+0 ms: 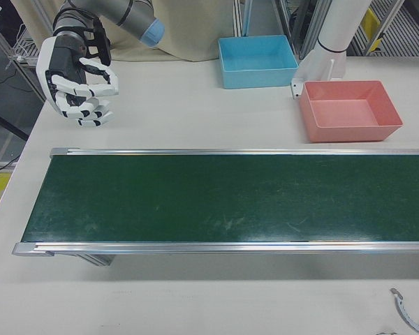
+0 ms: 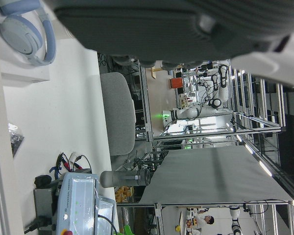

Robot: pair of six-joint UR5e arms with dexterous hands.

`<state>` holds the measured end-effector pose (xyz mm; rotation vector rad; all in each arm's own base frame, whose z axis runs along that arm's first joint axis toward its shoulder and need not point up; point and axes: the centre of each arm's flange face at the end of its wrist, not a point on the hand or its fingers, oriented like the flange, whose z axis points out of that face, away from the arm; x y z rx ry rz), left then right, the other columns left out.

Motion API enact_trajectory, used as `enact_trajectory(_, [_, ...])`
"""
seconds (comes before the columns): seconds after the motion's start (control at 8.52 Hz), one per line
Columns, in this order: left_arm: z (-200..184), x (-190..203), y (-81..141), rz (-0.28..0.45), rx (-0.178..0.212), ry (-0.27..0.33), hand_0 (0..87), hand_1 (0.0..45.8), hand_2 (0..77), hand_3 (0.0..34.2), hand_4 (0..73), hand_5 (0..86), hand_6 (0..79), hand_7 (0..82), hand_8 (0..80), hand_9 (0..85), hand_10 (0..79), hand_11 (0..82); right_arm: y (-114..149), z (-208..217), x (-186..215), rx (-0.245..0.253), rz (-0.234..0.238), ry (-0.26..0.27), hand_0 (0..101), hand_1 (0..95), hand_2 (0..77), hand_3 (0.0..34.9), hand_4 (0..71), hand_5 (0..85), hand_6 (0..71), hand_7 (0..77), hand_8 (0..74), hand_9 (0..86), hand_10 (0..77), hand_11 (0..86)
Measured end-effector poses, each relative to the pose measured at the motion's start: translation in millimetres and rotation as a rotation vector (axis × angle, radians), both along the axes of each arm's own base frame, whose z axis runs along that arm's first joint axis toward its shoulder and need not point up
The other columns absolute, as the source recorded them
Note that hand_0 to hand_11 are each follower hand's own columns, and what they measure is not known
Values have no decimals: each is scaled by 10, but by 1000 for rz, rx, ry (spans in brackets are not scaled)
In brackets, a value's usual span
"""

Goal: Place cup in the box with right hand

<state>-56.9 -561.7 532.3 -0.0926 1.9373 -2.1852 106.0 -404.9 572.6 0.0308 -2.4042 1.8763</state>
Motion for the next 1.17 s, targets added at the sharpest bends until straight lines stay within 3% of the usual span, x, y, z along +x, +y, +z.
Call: enact_trajectory(1.17, [-4, 3, 0, 1, 1, 0, 0, 5, 5, 0, 0, 0, 0, 0, 0, 5, 0, 0, 0, 8, -1, -2, 0, 0, 800, 365, 322, 0, 267, 207, 218, 704, 436, 556, 338, 507])
